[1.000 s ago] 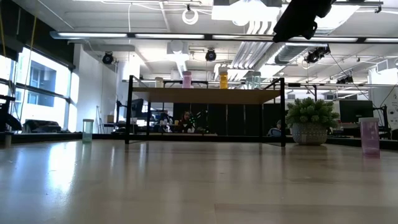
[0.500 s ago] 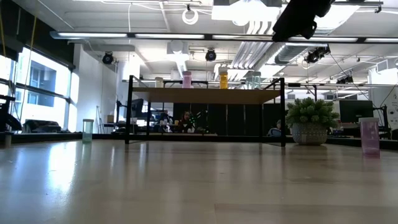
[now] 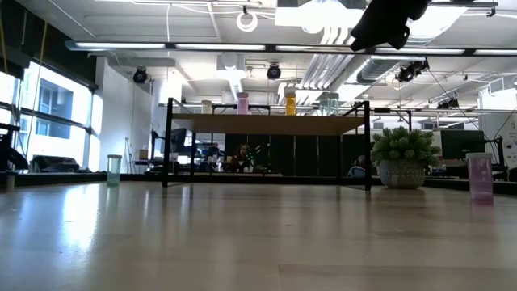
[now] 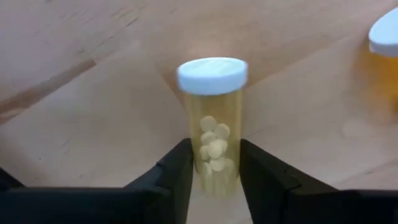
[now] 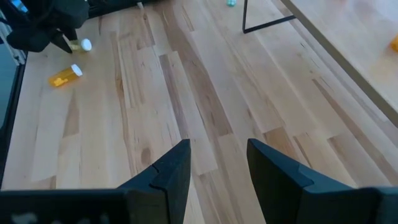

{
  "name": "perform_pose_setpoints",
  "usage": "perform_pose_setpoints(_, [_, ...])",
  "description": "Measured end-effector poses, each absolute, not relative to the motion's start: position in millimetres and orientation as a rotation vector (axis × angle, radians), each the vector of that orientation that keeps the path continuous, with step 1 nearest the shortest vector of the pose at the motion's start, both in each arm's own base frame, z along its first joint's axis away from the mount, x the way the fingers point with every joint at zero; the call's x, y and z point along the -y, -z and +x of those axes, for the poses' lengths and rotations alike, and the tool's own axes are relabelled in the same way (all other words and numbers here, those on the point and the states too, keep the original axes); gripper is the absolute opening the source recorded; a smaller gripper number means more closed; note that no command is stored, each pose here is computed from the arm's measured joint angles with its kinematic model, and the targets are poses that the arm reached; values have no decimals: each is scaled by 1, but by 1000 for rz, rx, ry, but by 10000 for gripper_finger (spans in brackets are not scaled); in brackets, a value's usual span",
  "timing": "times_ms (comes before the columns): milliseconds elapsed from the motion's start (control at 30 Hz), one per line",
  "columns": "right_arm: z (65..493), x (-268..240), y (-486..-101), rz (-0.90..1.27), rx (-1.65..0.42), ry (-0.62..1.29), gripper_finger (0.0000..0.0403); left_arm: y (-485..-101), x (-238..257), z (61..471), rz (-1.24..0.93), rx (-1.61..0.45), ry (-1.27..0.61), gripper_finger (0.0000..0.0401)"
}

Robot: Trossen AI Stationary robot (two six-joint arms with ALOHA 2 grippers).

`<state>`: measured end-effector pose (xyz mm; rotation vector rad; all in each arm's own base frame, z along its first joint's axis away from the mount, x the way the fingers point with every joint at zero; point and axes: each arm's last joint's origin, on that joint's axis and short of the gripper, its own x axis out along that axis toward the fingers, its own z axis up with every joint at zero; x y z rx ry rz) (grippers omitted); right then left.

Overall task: Pick and place medicine bottles onto shelf by color
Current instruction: Put the left yellow pill bottle on the shelf aligned with the other yellow pill bottle

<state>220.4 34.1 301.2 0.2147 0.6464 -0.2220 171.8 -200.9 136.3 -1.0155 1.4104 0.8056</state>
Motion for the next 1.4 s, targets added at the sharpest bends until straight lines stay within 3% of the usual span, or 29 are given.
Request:
perform_pose_setpoints(367, [221,-34,-302,226,-638,224,149,-139,199,174,-973,-1365,-758,101])
perform_pose_setpoints(633, [223,-35,-304,220,-611,213,149,-162,180,187,-932,-1260,-628,101])
perform_pose_setpoints(1067, [229,-36,-313,130,-508,150,149,-221,113,209,-700,-912,-450,101])
perform_pose_setpoints(1400, [236,-39,-328,27,-354,40,149,-263,62,222,-396,-603,-395,101])
